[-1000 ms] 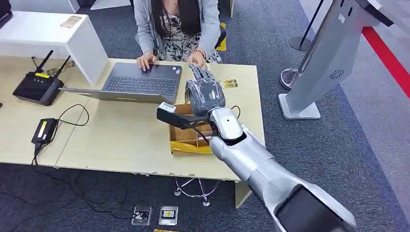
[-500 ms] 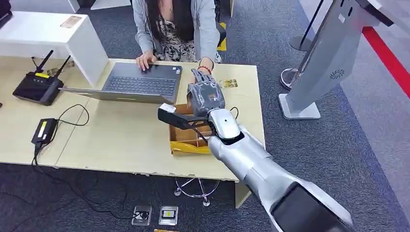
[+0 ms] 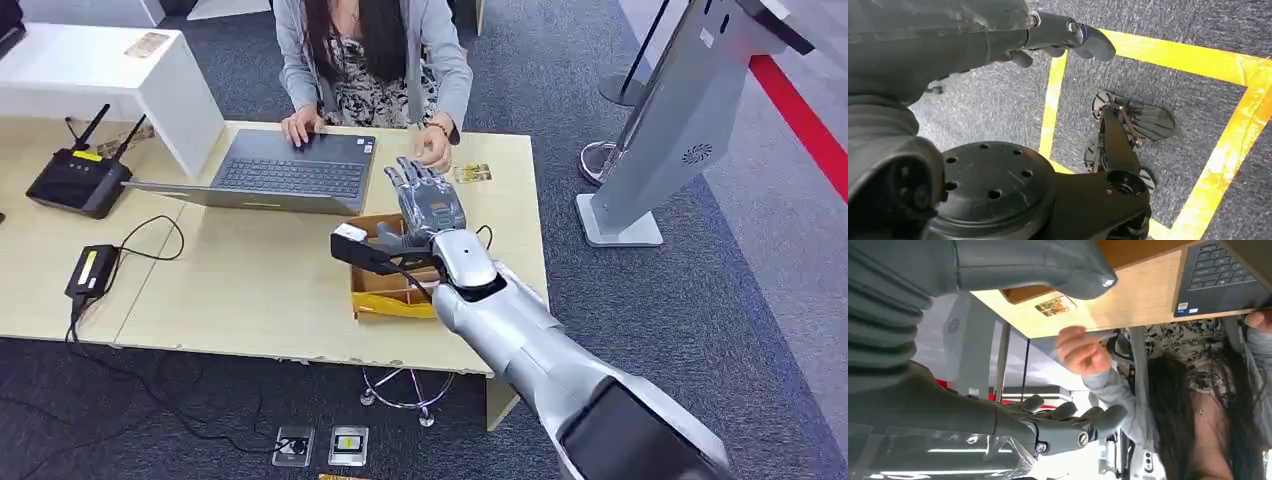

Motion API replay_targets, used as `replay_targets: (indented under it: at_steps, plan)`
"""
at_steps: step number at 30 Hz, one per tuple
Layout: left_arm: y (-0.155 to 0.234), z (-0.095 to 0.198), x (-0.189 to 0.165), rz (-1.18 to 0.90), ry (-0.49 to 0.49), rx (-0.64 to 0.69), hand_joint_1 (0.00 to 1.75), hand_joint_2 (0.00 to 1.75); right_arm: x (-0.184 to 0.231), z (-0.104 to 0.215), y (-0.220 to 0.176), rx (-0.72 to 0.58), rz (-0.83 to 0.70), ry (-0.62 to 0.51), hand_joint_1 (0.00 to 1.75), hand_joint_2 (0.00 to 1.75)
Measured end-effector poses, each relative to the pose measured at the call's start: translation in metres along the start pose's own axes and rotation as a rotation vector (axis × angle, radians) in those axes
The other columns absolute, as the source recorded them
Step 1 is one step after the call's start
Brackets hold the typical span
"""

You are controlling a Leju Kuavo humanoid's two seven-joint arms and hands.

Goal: Pass the card to the sensor for recognition and then transmit it.

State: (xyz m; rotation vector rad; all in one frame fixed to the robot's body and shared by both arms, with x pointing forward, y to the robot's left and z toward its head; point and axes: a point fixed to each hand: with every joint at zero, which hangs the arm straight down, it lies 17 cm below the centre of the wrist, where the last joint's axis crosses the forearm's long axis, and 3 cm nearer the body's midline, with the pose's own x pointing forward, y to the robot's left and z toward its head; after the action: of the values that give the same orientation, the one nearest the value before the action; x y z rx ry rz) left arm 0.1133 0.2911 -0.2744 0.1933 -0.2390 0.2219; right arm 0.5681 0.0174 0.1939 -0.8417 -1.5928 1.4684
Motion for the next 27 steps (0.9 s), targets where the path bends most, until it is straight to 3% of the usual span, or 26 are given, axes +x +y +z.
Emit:
replay_targets:
  at_steps: [9, 17, 27]
  plan:
    - [0.006, -0.001, -0.002, 0.001, 0.011, 0.031, 0.00, 0.00, -0.022, -0.001, -0.013, -0.061, -0.116, 0.060, 0.00, 0.00]
    - [0.006, 0.000, -0.010, 0.027, 0.048, 0.039, 0.00, 0.00, -0.157, 0.015, -0.030, -0.119, -0.339, 0.343, 0.00, 0.00]
    - [0.018, 0.001, -0.022, 0.039, 0.113, 0.124, 0.00, 0.00, -0.303, 0.076, -0.018, -0.101, -0.385, 0.678, 0.00, 0.00]
